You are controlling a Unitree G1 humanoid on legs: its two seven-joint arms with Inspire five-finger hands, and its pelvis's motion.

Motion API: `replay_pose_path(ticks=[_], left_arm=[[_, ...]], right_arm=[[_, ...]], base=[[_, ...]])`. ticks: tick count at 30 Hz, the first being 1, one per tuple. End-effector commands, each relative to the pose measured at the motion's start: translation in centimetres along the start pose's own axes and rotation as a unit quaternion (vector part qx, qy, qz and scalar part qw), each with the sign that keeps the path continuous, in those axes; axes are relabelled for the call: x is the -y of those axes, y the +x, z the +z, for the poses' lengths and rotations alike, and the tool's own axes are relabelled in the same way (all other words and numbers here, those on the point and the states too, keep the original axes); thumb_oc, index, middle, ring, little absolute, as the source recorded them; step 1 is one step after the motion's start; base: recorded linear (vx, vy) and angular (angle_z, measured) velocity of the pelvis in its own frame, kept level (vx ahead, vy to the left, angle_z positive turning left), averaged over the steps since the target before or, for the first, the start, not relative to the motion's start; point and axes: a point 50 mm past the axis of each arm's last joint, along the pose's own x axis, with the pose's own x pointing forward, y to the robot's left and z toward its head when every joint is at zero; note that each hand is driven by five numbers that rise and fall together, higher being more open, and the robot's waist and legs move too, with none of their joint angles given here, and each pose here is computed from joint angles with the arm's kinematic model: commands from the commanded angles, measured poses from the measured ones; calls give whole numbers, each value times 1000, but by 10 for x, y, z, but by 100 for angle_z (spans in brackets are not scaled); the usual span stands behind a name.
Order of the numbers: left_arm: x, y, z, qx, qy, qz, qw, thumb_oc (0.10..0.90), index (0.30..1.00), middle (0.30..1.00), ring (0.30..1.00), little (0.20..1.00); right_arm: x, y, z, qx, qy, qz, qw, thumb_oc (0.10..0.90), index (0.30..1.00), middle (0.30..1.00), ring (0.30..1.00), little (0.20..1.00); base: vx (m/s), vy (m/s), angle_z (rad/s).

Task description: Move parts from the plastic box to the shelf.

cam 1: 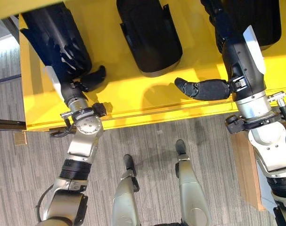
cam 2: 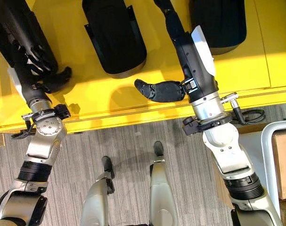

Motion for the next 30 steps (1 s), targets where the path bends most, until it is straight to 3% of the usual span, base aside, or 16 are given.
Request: replay_pose_path(ticks=[1, 5, 12, 17, 20, 24, 30], left_arm=[[7, -7, -4, -22, -38, -43, 998, 900, 1000, 1000, 1000, 1000], [13, -18, 2, -24, -83, -67, 994, 900, 1000, 1000, 1000, 1000], [12, -24, 8, 3, -37, -76, 996, 900, 1000, 1000, 1000, 1000], [6, -14, 12, 42, 75, -89, 992, 900, 1000, 1000, 1000, 1000], [-5, -4, -4, 37, 207, -117, 971, 900, 1000, 1000, 1000, 1000], [-17, 1, -12, 28, 237, -129, 962, 900, 1000, 1000, 1000, 1000], [-24, -11, -25, 23, 304, -208, 929, 900, 1000, 1000, 1000, 1000]], right_arm=[[17, 13, 52, 150, -4, -62, 987, 900, 1000, 1000, 1000, 1000], [18, 10, 51, 146, -8, -71, 987, 900, 1000, 1000, 1000, 1000], [18, 5, 48, 139, -6, -77, 987, 900, 1000, 1000, 1000, 1000], [17, 3, 47, 138, 0, -79, 987, 900, 1000, 1000, 1000, 1000], [20, 3, 46, 135, 1, -74, 988, 900, 1000, 1000, 1000, 1000], [22, 2, 45, 128, 5, -58, 990, 900, 1000, 1000, 1000, 1000], [22, -2, 43, 113, 6, -38, 993, 900, 1000, 1000, 1000, 1000]], base=[[0, 0, 0], [8, -40, 3], [5, -24, 4], [0, 0, 0], [26, 60, -5], [56, 122, -9], [63, 97, -5]])
